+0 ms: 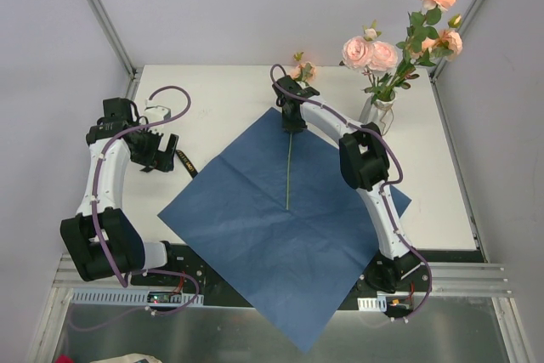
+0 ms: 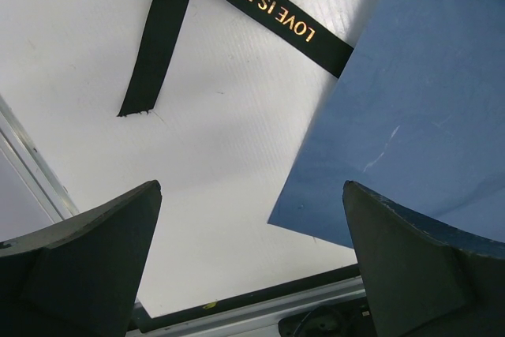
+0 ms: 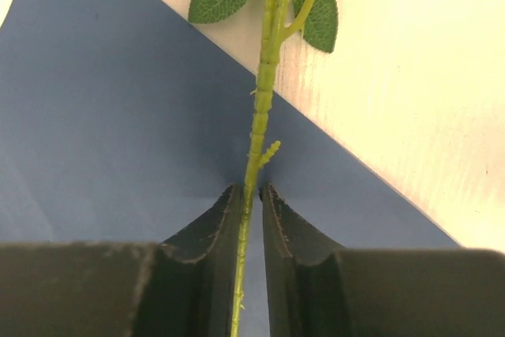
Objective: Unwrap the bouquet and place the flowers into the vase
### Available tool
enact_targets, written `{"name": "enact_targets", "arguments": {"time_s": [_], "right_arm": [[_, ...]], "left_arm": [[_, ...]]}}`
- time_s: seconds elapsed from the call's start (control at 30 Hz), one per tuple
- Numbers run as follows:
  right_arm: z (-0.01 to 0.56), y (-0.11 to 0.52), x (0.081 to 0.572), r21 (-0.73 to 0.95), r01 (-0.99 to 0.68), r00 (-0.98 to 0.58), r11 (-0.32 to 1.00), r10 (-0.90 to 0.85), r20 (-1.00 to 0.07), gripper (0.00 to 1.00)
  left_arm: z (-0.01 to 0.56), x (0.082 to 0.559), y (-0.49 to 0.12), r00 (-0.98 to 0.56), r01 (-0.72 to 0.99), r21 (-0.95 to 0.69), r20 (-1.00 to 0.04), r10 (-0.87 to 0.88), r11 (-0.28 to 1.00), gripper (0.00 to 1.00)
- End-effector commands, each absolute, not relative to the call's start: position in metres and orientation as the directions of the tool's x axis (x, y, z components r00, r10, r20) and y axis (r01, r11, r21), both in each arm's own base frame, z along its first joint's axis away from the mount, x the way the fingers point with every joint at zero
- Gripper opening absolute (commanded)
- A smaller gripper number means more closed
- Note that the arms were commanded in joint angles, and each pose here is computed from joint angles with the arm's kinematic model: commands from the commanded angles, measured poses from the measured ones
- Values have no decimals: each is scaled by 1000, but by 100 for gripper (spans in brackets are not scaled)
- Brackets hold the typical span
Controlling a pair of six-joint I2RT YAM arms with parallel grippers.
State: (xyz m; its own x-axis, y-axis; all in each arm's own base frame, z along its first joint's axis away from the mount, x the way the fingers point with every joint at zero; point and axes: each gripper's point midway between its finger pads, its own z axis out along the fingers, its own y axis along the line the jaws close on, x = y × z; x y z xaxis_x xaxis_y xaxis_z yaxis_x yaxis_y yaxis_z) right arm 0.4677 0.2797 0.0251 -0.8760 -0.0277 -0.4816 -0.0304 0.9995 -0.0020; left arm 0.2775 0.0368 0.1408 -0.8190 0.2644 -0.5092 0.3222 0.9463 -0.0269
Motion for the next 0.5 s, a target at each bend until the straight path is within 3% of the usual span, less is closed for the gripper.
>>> {"name": "enact_targets", "arguments": {"time_s": [0.0,0.13,0.3,0.47], "right_arm": [[26,273,462,-31,-14,-888,999,-27,-460,15],[32,271,463,-36,-7,-882,999,-24,-471,1],[47,270,462,-28,-4,-868,1000,-17,-497,1],[95,277,464,46,-20,-796,999,12,-606,1]], "left_arm": [[144,275,38,-803,338,-10,-525,283,941,99],[146,275,39,-797,340,-2,-531,287,941,99],[149,275,38,-792,341,4,-537,289,940,99],[152,273,37,-789,339,5,-543,288,941,99]]}}
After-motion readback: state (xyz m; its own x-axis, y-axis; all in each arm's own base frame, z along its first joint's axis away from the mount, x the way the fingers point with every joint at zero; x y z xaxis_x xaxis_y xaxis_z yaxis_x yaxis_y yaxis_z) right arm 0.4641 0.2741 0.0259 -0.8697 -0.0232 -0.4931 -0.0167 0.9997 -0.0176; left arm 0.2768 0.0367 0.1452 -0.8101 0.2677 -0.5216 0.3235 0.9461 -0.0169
